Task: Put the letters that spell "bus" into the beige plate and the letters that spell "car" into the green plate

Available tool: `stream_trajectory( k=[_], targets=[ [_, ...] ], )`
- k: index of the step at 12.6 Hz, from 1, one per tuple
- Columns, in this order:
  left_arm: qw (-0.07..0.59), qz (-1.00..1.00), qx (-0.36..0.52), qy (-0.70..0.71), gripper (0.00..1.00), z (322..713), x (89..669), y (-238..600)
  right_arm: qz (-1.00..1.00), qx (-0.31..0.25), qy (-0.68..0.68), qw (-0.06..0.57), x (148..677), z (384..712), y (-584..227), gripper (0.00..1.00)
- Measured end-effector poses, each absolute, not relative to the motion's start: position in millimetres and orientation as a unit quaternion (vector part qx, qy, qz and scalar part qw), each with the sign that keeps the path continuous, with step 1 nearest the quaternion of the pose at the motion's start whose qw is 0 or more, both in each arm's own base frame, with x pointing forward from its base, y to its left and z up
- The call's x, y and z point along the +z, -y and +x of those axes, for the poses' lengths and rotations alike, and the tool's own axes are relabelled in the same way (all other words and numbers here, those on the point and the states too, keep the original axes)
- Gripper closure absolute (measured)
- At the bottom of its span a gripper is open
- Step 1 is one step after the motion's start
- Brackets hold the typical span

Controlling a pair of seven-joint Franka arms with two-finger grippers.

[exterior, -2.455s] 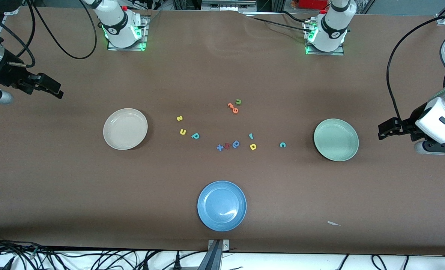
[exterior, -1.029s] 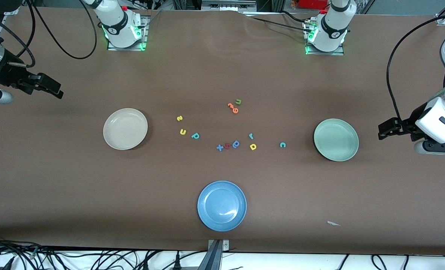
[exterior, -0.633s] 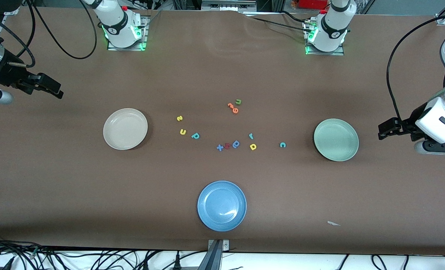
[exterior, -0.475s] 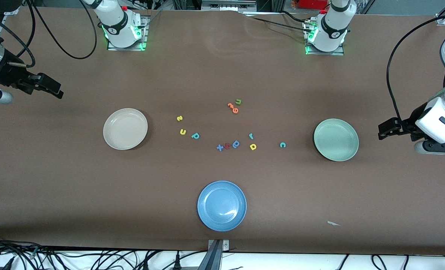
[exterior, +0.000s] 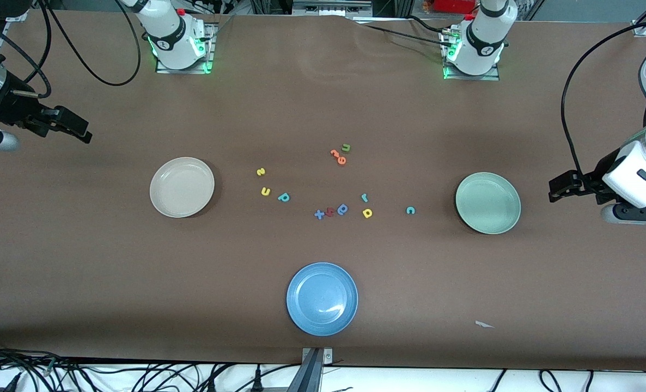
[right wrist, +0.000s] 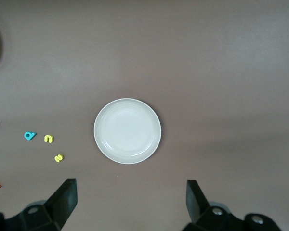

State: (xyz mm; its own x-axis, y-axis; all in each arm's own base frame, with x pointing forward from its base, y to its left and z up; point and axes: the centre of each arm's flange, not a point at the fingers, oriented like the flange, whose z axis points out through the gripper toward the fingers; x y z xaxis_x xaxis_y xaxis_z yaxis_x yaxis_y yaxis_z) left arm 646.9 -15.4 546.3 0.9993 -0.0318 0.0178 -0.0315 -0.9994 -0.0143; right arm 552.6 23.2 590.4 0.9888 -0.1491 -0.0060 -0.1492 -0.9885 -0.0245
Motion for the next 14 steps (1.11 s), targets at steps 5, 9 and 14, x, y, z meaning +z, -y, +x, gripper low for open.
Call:
stream_trajectory(
  k=[5, 9, 14],
  targets=[
    [0.007, -1.000, -0.004, -0.016, 0.00, 645.9, 545.4, 15.4, -0.997, 0.002, -0.075, 0.012, 590.4, 552.6, -23.2, 0.00],
    [0.007, -1.000, -0.001, -0.015, 0.00, 645.3, 544.9, 14.8, -0.997, 0.002, -0.075, 0.012, 590.4, 552.6, -23.2, 0.00],
    [0.008, -1.000, -0.001, -0.013, 0.00, 645.3, 544.9, 12.5, -0.997, 0.002, -0.075, 0.012, 590.4, 552.6, -23.2, 0.00]
  ],
)
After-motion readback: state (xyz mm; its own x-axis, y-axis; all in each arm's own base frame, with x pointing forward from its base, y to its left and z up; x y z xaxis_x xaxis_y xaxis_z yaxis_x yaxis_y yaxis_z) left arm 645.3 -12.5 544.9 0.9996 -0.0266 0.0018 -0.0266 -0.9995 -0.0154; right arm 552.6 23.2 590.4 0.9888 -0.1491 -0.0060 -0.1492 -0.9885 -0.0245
